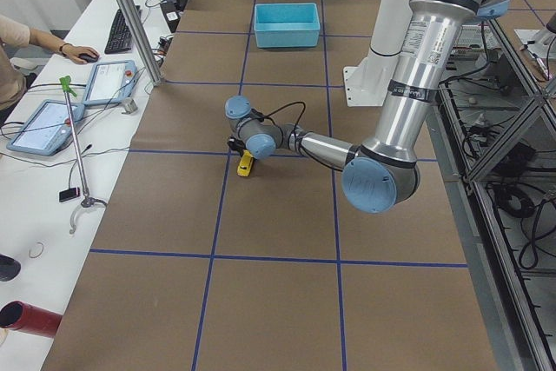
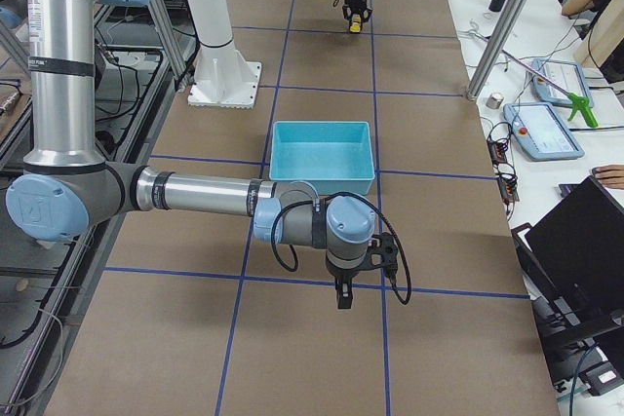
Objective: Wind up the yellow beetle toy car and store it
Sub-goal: 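Pull the car backward along the table again with the left gripper, then release the car with the left gripper so it rolls forward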
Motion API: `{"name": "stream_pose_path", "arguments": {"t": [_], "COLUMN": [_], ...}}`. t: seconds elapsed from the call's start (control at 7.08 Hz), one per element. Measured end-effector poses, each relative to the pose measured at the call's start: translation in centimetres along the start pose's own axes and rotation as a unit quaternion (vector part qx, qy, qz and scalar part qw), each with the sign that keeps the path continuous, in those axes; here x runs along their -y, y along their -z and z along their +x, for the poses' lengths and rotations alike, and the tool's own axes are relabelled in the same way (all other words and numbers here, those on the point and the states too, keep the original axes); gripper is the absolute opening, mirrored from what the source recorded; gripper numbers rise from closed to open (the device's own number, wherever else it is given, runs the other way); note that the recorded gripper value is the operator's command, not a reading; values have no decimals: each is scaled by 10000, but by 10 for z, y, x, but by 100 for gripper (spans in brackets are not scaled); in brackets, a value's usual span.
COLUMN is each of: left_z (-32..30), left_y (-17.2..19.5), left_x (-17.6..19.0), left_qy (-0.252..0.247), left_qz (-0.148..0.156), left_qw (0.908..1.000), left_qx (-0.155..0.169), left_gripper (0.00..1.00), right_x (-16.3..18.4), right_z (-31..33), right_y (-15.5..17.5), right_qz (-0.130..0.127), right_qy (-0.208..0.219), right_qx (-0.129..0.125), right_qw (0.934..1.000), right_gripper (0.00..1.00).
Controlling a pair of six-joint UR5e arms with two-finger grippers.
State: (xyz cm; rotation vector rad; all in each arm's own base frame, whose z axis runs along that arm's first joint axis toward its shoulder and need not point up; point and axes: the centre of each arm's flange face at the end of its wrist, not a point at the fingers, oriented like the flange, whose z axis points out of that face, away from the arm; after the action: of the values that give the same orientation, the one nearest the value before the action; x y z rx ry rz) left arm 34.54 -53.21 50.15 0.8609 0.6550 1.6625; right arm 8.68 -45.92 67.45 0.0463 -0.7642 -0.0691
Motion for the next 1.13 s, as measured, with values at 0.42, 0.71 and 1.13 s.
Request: {"name": "stream_pose_path", "arguments": {"t": [0.42,0.71,1.13], "left_z": [6,9,0], "left_y": [3,6,12], "left_x": [-20,-37,-75], "left_qy": [-41,-12,421], "left_qz": [-21,-42,-108], "left_qw": [10000,10000,9989], "left_qx": [0,-47,-157], "left_gripper": [0,99,100], "right_x": [-4,-8,-12], "right_z": [2,4,6], "right_y": [-3,-5,-7], "right_qz": [-30,-50,-71], "right_qy": [-17,-9,-22], "right_qx": [3,6,9], "right_qw": [10000,10000,10000], "right_gripper": [100,100,100]}}
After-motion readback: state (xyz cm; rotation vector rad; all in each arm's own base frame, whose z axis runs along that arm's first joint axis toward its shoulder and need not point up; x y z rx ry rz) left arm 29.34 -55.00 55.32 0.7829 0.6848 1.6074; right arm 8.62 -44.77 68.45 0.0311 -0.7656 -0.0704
